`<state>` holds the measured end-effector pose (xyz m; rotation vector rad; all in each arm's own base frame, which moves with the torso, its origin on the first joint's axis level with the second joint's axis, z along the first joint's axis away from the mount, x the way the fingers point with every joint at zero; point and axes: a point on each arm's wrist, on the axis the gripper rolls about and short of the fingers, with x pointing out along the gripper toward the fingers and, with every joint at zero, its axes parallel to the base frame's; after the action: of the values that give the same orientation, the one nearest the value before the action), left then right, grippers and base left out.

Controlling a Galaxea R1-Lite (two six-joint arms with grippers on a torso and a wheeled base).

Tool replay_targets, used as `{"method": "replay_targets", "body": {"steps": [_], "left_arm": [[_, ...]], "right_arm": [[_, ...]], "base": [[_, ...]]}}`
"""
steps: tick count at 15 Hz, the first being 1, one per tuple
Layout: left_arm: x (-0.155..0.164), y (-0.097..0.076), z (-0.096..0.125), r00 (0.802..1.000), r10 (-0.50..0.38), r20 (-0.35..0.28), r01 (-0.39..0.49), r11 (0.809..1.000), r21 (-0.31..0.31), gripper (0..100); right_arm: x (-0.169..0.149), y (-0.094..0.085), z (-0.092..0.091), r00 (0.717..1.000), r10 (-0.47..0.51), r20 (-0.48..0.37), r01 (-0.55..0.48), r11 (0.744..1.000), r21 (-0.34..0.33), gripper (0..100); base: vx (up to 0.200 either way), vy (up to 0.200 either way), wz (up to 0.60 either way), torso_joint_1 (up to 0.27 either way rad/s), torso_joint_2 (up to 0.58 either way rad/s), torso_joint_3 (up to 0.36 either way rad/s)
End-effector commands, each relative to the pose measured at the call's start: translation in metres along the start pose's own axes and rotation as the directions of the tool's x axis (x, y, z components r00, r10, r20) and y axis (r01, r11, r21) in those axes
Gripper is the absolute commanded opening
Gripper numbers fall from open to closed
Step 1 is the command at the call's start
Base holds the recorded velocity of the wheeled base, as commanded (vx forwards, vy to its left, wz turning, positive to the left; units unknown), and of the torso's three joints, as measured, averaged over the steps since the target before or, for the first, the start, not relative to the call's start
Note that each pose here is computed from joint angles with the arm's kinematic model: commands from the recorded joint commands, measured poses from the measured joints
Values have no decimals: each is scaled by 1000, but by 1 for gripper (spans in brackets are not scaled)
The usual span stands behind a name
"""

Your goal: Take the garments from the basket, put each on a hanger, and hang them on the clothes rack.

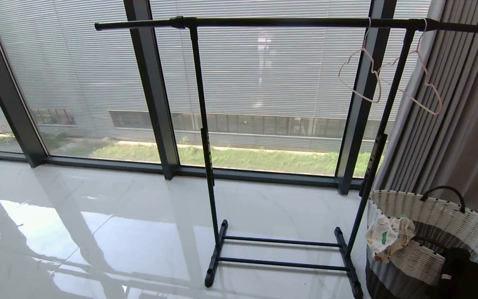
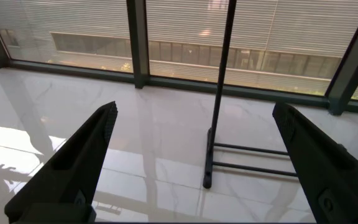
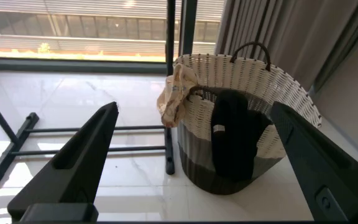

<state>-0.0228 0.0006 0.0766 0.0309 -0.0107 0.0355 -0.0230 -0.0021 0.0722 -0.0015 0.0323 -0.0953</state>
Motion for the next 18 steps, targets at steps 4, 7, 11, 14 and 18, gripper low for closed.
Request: {"method": "replay_targets", "body": {"steps": [4, 7, 11, 14, 18], "left_arm": [[0, 0, 0, 1000, 2, 1, -2, 1000, 0, 100], [0, 0, 0, 1000, 0, 1, 0, 1000, 3, 100], [0, 0, 0, 1000, 2, 1, -2, 1000, 4, 100], [0, 0, 0, 1000, 2, 1, -2, 1000, 3, 100], [0, 0, 0, 1000, 2, 1, -2, 1000, 0, 100]], "right_arm": [[0, 0, 0, 1000, 0, 0, 0, 1000, 0, 100], [0, 0, 0, 1000, -1, 0, 1, 1000, 0, 100], [0, 0, 0, 1000, 0, 0, 0, 1000, 2, 100], [0, 0, 0, 1000, 0, 0, 0, 1000, 2, 100], [0, 0, 0, 1000, 0, 0, 0, 1000, 2, 100]], "base": [[0, 0, 0, -98, 367, 260], [0, -200, 0, -19, 87, 64], [0, -200, 0, 2, 14, 21], [0, -200, 0, -1, 4, 4], [0, -200, 0, 0, 5, 4]]}}
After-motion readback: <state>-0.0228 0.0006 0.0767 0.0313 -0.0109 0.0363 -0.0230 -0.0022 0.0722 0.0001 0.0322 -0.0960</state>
